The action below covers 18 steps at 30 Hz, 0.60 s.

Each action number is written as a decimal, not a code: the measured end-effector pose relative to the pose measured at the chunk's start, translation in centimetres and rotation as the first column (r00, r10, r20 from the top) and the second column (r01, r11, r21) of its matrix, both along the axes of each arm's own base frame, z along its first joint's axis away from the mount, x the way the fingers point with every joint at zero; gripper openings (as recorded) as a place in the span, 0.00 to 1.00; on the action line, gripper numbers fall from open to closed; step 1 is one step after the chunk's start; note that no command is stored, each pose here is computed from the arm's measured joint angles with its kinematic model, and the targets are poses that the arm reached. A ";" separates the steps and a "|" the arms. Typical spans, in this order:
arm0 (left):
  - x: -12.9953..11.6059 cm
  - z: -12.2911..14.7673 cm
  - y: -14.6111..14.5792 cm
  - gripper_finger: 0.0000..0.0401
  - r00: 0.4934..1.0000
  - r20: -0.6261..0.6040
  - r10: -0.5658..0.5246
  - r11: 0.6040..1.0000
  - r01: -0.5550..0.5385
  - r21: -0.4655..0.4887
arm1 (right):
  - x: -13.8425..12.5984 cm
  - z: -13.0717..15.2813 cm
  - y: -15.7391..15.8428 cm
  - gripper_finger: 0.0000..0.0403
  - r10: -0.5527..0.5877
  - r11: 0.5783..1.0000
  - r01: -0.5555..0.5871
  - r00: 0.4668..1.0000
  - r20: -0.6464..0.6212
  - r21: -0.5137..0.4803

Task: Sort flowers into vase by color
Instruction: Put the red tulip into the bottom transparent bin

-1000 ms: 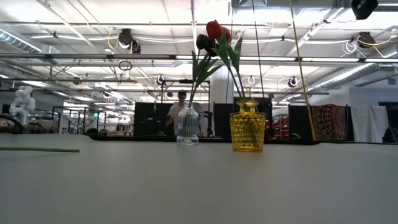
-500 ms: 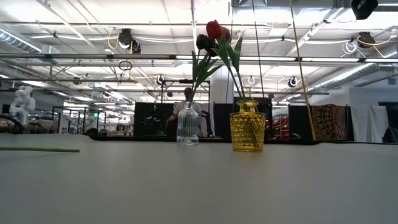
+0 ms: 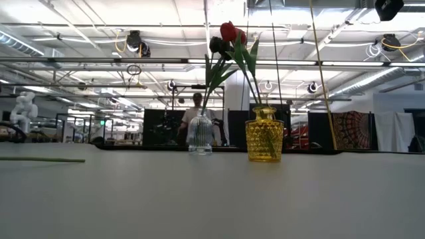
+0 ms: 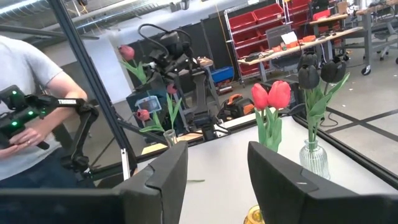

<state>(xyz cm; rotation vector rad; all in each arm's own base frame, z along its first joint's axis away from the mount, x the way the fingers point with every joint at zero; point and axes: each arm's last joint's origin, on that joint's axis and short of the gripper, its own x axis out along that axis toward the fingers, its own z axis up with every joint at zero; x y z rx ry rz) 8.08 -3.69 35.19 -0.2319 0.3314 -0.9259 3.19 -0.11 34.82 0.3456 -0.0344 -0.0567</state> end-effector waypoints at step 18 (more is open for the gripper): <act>-1.2 1.2 -0.8 0.02 0.982 0.122 -0.146 0.987 0.152 -0.044 | 0.0 0.0 0.0 0.40 0.000 1.000 0.000 1.000 0.000 0.000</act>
